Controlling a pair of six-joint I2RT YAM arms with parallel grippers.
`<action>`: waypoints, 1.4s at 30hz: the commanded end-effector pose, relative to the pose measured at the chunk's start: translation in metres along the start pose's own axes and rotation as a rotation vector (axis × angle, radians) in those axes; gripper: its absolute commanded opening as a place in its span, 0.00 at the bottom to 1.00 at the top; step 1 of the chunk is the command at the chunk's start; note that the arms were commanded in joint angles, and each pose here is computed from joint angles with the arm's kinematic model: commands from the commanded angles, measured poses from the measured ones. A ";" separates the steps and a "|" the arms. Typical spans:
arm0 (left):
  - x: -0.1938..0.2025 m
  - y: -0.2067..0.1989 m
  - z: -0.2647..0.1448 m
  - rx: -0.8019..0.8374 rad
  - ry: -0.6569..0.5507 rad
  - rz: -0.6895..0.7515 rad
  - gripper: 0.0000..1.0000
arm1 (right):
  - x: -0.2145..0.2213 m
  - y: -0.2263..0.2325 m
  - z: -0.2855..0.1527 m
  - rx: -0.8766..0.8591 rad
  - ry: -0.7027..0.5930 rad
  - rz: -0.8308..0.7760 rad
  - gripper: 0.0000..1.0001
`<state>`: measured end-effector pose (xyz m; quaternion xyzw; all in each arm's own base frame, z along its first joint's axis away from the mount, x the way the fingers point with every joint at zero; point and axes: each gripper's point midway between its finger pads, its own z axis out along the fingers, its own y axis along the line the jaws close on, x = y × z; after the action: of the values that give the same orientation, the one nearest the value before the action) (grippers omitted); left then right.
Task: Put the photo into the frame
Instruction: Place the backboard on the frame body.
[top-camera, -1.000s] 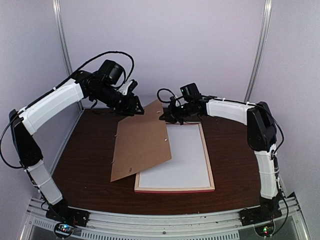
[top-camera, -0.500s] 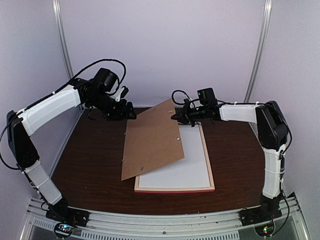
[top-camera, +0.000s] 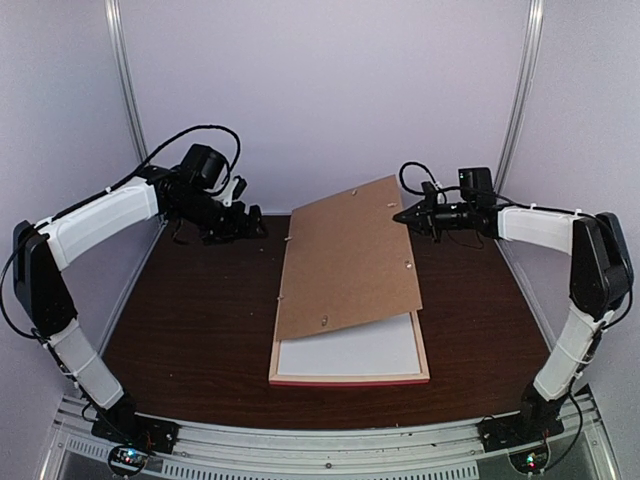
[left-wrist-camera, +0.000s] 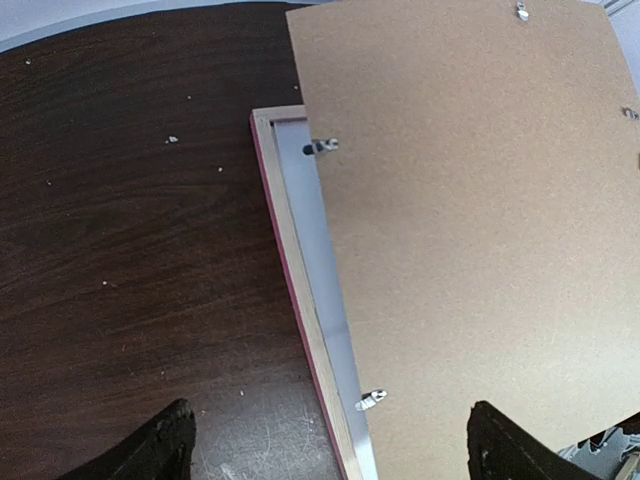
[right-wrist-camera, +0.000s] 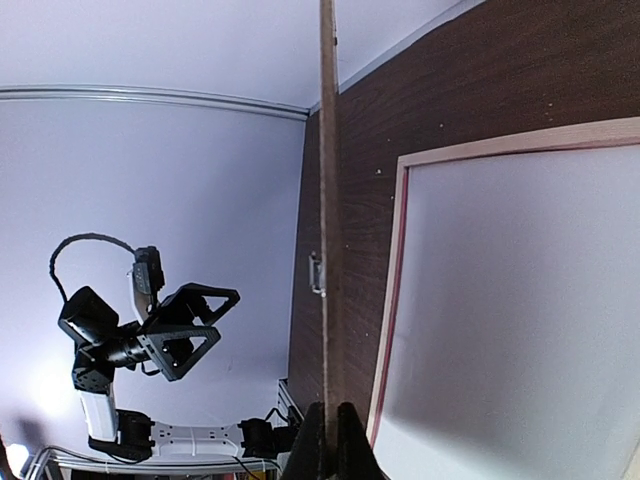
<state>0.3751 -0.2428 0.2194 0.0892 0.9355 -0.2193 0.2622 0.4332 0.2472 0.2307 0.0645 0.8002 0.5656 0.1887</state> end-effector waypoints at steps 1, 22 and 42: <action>-0.011 -0.004 0.007 0.053 -0.037 0.005 0.96 | 0.016 0.006 -0.028 -0.022 0.047 -0.051 0.00; -0.009 -0.003 0.036 0.078 0.018 -0.014 0.97 | 0.026 -0.039 -0.016 -0.050 0.062 0.058 0.00; -0.004 0.003 0.042 0.061 0.038 -0.022 0.98 | 0.039 -0.053 -0.005 -0.063 0.085 0.101 0.00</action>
<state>0.3871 -0.2577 0.1835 0.0928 0.9395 -0.2415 0.2244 0.4074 0.2269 0.1589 0.1048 0.7997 0.5772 0.1278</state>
